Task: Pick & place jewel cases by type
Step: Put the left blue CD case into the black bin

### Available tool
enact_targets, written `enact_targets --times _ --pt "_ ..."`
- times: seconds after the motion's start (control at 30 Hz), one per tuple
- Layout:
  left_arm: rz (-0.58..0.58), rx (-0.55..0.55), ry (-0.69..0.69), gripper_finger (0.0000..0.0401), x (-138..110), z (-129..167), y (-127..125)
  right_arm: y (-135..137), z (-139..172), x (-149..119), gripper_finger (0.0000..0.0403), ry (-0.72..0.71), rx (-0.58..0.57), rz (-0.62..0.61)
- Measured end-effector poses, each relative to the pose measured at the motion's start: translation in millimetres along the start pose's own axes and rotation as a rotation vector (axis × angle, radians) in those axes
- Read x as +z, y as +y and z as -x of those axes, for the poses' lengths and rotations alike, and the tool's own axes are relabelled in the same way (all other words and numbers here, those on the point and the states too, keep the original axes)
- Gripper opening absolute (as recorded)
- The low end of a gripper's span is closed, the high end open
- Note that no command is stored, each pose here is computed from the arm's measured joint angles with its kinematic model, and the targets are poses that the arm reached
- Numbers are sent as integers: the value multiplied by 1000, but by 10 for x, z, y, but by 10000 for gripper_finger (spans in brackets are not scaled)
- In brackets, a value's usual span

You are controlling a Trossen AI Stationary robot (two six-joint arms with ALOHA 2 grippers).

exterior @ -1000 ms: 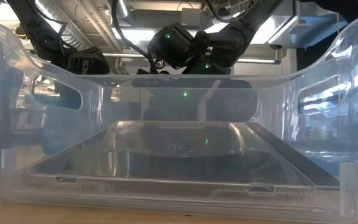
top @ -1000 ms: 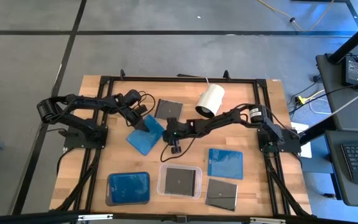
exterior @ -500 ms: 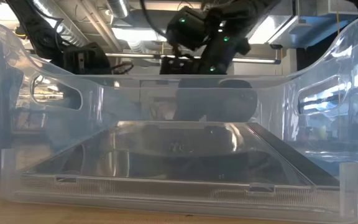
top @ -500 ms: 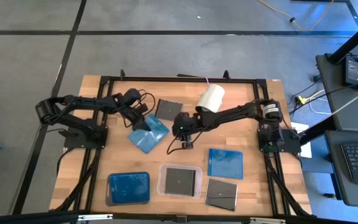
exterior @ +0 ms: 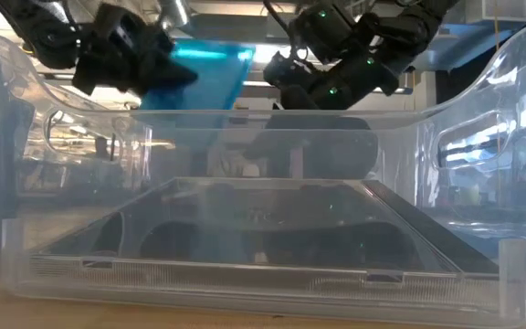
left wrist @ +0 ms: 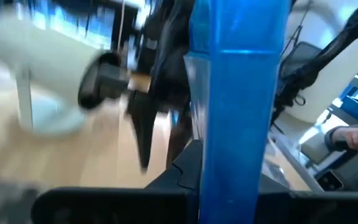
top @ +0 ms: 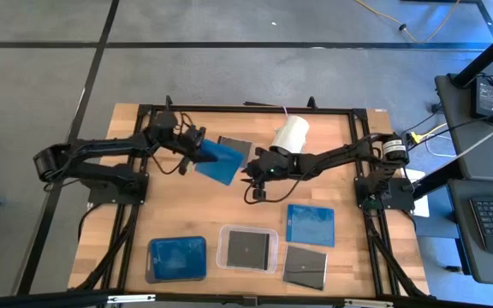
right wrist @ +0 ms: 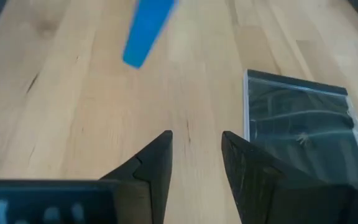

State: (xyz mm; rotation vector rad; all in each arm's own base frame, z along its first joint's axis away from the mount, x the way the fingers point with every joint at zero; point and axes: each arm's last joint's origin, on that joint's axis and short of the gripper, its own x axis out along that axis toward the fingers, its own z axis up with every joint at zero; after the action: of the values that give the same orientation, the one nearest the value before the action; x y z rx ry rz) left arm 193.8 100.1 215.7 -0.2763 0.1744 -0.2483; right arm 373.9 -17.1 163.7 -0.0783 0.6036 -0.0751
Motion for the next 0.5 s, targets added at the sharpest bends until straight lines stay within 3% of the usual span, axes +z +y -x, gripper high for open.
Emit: enact_targets --times 0.3,0.5 --pt "-227 -41 -86 16 139 -3 -229 -3 12 27 143 -19 -1 13" --pt "-344 15 -277 17 -96 110 -365 31 16 41 143 -31 5 41"
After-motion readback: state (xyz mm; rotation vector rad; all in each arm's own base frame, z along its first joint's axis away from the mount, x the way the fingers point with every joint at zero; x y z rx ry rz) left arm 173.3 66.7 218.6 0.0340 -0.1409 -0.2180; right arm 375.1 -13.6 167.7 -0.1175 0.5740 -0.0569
